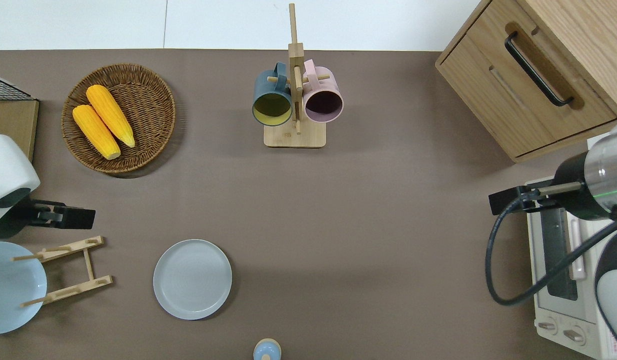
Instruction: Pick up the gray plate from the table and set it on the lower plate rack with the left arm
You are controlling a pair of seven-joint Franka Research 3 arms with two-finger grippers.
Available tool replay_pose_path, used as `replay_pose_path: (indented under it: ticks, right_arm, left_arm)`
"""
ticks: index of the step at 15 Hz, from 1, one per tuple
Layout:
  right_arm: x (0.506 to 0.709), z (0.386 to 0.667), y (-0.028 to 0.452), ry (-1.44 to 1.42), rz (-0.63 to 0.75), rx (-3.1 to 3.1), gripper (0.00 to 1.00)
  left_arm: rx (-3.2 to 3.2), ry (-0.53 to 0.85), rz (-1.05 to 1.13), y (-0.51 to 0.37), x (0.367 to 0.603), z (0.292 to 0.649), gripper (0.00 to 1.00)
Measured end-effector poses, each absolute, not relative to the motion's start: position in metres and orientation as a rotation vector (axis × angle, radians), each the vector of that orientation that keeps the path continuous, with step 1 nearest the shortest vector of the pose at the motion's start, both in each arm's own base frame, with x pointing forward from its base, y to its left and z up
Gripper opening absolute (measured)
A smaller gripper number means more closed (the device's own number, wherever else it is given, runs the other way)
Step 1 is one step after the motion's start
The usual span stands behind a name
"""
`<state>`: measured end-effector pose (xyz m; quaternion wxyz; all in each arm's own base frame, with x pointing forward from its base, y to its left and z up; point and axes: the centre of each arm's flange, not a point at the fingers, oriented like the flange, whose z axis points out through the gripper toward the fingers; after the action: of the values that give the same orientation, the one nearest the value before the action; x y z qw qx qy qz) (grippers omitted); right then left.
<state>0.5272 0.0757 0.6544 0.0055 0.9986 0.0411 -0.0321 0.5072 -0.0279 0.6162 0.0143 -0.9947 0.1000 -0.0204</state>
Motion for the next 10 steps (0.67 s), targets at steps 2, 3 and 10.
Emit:
replay_pose_path:
  ticks: [2,3,10]
  right_arm:
    - [0.5272,0.6544,0.0757,0.129,-0.101,3.126,0.99]
    - [0.5272,0.6544,0.0757,0.129,-0.101,3.126,0.99]
    - [0.5272,0.6544,0.0757,0.129,-0.101,3.126,0.99]
  left_arm:
    - [-3.097,0.31,-0.063,-0.0275,0.5072,0.6161,1.0]
    - [-3.097,0.306,-0.063,-0.0263,0.5073,0.6159,1.0]
    - [-3.1,0.285,-0.04,-0.021,0.5092,0.6088,1.0]
